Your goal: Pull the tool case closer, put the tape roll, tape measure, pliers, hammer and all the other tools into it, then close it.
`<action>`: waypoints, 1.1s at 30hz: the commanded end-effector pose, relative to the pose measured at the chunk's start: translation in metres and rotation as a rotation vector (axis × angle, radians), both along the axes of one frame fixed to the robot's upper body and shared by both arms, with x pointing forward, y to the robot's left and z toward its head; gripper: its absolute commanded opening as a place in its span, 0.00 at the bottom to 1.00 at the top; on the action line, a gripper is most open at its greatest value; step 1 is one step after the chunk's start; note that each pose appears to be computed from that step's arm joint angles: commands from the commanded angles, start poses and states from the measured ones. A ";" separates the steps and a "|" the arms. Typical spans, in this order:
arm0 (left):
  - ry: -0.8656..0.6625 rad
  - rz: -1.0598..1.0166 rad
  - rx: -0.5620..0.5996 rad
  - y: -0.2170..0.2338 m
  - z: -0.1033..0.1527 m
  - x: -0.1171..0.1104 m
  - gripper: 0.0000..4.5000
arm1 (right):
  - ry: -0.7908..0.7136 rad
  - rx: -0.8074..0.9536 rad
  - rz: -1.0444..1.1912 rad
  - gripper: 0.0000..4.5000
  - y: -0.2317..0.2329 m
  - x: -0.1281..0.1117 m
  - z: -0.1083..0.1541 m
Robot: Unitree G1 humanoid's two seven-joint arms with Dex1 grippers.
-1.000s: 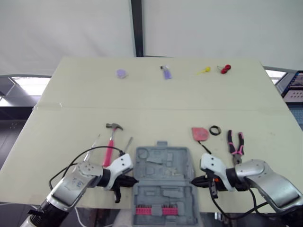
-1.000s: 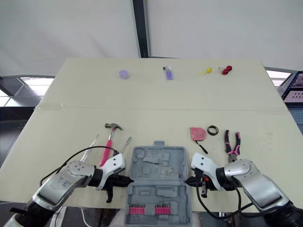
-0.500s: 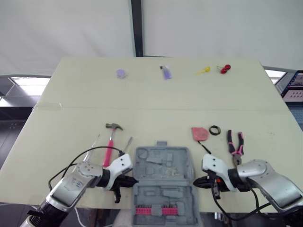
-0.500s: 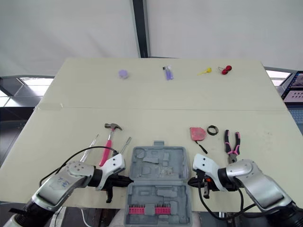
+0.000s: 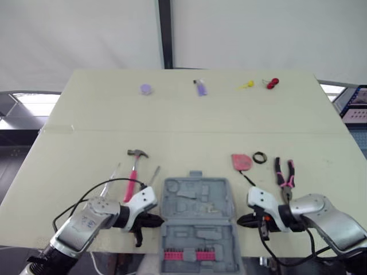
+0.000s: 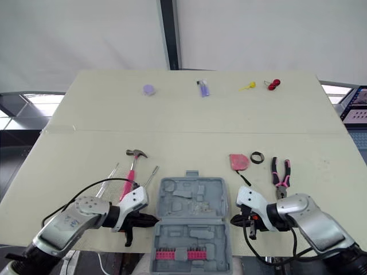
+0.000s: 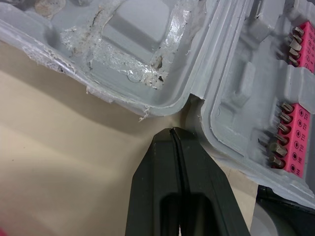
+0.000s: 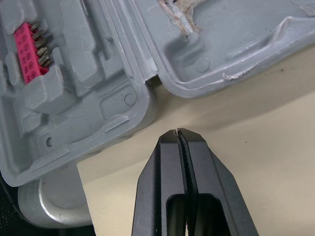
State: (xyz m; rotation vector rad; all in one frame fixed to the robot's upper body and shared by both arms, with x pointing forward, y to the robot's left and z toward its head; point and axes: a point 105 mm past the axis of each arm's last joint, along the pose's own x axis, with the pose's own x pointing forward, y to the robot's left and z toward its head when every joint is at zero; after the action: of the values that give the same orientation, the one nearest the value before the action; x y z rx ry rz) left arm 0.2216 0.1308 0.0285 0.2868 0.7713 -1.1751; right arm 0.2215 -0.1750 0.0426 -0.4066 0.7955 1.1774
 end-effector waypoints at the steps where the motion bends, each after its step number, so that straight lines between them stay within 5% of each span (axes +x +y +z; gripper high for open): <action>1: -0.009 0.011 0.024 0.009 0.002 -0.001 0.00 | -0.024 0.004 0.005 0.01 -0.003 0.003 0.007; 9: -0.025 0.022 -0.029 0.012 0.017 0.000 0.00 | -0.034 0.042 -0.030 0.01 -0.012 0.006 0.016; 15: -0.087 0.160 -0.184 0.035 0.069 0.012 0.06 | -0.045 0.084 -0.173 0.00 -0.058 0.008 0.039; 18: -0.182 0.334 -0.195 0.079 0.098 0.025 0.26 | -0.115 0.181 -0.400 0.19 -0.102 0.019 0.063; 25: -0.300 0.776 -0.164 0.178 0.099 0.027 1.00 | -0.277 0.143 -0.767 0.97 -0.192 0.022 0.066; 33: -0.500 1.257 -0.038 0.273 0.093 0.018 1.00 | -0.498 0.198 -1.066 0.99 -0.241 0.035 0.066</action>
State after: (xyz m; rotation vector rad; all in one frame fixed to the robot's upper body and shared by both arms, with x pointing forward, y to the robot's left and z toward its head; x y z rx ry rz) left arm 0.2434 0.3822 0.1127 -0.0138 0.3897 -0.0317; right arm 0.2571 -0.4013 0.0989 -0.0421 0.3986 0.2090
